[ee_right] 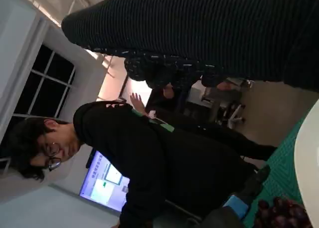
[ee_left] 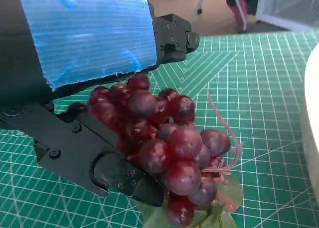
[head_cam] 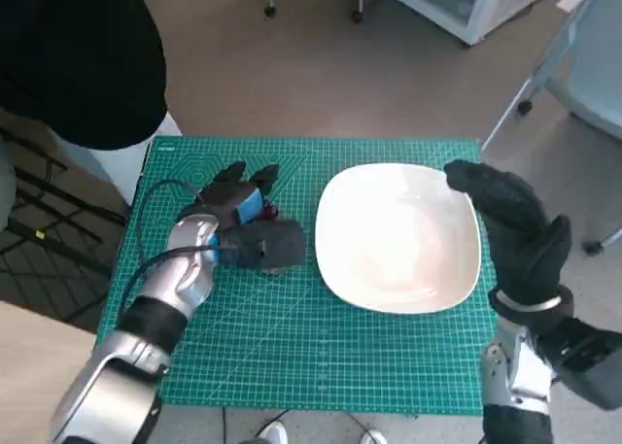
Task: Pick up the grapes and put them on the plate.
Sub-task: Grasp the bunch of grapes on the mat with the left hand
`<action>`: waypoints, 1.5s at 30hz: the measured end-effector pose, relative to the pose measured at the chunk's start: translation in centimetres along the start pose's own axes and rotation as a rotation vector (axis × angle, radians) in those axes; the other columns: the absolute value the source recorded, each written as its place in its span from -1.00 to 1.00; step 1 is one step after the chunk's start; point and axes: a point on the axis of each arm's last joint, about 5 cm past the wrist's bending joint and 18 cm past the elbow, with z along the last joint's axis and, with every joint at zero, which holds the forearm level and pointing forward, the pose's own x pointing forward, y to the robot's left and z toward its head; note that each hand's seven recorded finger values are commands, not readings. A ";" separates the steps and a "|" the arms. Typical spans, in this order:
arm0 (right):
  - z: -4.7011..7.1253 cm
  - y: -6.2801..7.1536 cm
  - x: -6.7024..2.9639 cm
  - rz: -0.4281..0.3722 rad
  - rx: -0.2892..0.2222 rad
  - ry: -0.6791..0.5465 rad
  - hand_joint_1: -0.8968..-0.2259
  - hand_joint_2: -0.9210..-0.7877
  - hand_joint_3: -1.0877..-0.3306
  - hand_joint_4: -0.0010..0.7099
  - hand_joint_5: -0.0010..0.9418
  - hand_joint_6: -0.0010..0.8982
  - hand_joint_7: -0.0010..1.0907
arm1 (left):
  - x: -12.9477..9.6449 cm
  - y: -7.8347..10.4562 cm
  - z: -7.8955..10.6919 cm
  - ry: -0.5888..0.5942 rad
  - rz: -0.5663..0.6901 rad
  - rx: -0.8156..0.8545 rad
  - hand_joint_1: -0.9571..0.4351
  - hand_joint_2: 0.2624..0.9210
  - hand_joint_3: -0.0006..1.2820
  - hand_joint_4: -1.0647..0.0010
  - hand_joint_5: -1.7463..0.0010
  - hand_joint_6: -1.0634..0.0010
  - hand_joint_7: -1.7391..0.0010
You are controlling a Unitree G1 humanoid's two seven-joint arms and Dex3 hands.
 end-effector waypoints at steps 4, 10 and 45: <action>0.0 0.0 -0.02 -0.001 -0.002 0.000 0.22 -1.00 0.39 -0.43 -1.00 -0.97 -0.27 | 0.4 -0.1 0.2 0.020 -0.042 -0.019 -0.12 0.31 -1.00 1.00 1.00 0.83 1.00; 0.0 0.0 -0.02 -0.001 -0.010 0.003 0.22 -1.00 0.40 -0.43 -1.00 -0.97 -0.27 | 1.0 -0.4 0.2 0.074 -0.157 -0.080 -0.02 0.31 -1.00 1.00 1.00 0.82 0.99; 0.0 0.0 0.04 -0.005 -0.017 0.005 0.24 -1.00 0.38 -0.43 -1.00 -0.98 -0.26 | 1.1 -0.5 0.4 0.065 -0.117 -0.041 0.63 0.79 -0.95 -0.29 0.18 -0.12 0.92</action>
